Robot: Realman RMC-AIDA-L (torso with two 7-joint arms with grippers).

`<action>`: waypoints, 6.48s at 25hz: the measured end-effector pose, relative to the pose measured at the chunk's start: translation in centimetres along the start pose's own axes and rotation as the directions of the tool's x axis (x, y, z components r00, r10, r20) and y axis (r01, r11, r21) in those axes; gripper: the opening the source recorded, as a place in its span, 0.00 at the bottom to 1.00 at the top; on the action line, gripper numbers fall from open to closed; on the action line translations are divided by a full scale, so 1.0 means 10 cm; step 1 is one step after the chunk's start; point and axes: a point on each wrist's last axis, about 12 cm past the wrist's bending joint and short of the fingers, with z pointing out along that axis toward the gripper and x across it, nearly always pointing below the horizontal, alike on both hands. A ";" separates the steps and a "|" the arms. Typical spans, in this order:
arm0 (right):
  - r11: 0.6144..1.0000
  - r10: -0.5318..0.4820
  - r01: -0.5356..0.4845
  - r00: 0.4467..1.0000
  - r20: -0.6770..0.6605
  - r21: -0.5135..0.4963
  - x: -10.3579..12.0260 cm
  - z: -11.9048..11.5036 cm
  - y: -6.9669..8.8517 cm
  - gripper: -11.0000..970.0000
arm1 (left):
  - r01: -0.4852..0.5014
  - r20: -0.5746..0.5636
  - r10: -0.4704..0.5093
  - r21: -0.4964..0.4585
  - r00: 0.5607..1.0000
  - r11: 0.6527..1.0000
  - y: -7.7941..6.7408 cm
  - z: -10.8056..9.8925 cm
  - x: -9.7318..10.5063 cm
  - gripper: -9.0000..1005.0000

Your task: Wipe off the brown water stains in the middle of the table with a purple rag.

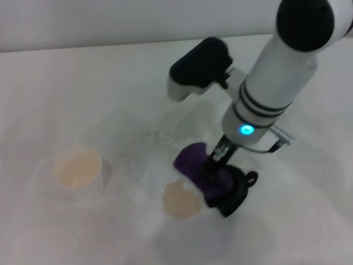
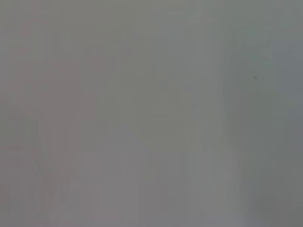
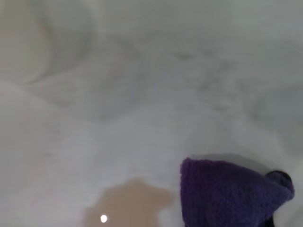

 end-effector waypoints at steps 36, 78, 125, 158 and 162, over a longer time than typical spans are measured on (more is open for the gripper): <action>0.994 0.011 -0.008 1.000 -0.021 0.112 -0.03 -0.07 0.13 0.11 | -0.032 0.028 0.031 0.009 0.999 0.999 -0.03 -0.10 -0.01 0.87; 0.989 0.035 -0.036 0.999 0.011 0.142 -0.01 -0.07 -0.12 0.12 | 0.007 0.020 -0.007 -0.007 1.000 1.000 -0.14 -0.17 0.05 0.87; 0.979 0.199 -0.198 0.896 0.396 -0.043 0.38 -0.59 -1.12 0.40 | 0.017 0.065 -0.017 -0.001 0.998 1.000 -0.19 0.13 -0.04 0.87; 0.801 0.032 -0.592 0.196 0.980 0.092 2.05 -0.12 -2.08 0.41 | -0.037 0.049 0.050 -0.236 0.998 0.971 -0.19 0.25 -0.02 0.87; 0.738 -0.056 -0.656 0.177 0.983 0.160 2.19 -0.07 -2.06 0.57 | -0.043 0.040 0.057 -0.299 0.998 0.953 -0.21 0.23 -0.01 0.87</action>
